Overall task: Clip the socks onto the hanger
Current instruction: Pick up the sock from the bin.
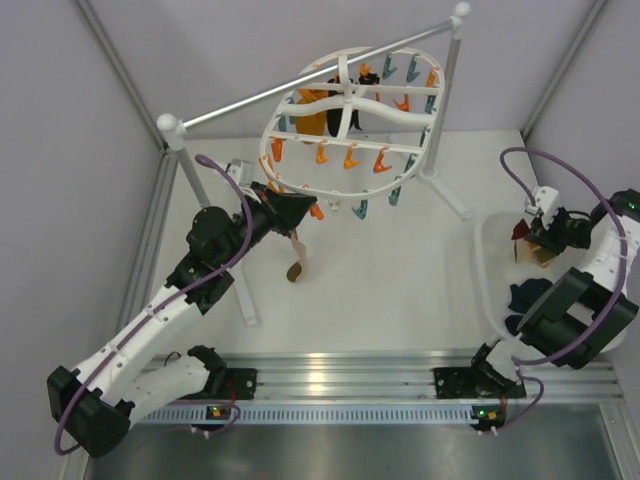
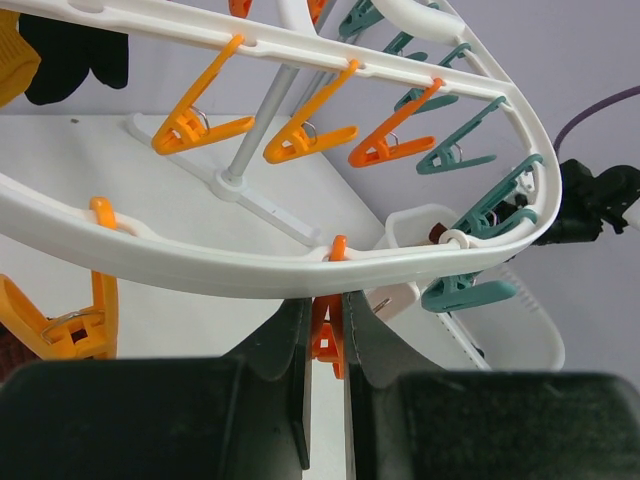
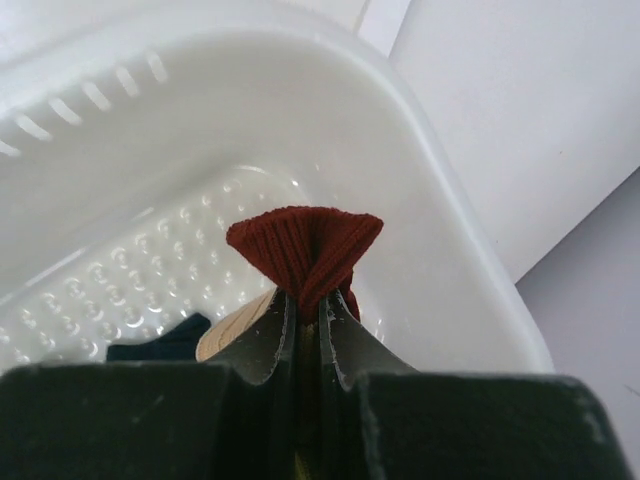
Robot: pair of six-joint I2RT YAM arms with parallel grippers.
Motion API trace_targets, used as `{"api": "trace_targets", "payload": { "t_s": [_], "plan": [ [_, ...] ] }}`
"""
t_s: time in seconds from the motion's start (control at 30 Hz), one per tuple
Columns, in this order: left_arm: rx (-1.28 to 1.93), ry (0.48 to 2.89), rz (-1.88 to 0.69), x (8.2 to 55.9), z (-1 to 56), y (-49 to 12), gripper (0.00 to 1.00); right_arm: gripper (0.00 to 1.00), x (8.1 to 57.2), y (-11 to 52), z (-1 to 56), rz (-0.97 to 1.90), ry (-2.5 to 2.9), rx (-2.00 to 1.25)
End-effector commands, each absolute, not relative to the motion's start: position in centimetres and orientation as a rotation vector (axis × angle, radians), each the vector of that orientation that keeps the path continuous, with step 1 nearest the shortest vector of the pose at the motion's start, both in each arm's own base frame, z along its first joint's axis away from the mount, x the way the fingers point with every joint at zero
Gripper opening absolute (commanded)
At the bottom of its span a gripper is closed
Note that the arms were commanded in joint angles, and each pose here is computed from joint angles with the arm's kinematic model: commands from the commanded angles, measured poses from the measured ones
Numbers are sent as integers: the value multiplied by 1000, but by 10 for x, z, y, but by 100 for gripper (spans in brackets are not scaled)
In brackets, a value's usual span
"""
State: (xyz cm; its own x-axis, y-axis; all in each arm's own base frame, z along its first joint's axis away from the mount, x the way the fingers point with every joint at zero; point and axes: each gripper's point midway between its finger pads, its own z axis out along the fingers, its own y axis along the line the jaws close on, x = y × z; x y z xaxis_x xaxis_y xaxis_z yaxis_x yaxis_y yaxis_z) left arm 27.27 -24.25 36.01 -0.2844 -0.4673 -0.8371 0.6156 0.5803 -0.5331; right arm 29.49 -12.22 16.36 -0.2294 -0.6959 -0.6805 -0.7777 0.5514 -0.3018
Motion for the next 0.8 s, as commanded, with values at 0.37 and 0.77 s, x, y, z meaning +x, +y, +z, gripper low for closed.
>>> {"api": "trace_targets", "payload": {
  "t_s": [0.37,0.77],
  "plan": [
    [132,1488,-1096,268,383,-243,0,0,266,1,323,486,1586,-903],
    [124,1475,-1126,269,390,-246,0,0,238,122,336,700,1414,-865]
  ]
}}
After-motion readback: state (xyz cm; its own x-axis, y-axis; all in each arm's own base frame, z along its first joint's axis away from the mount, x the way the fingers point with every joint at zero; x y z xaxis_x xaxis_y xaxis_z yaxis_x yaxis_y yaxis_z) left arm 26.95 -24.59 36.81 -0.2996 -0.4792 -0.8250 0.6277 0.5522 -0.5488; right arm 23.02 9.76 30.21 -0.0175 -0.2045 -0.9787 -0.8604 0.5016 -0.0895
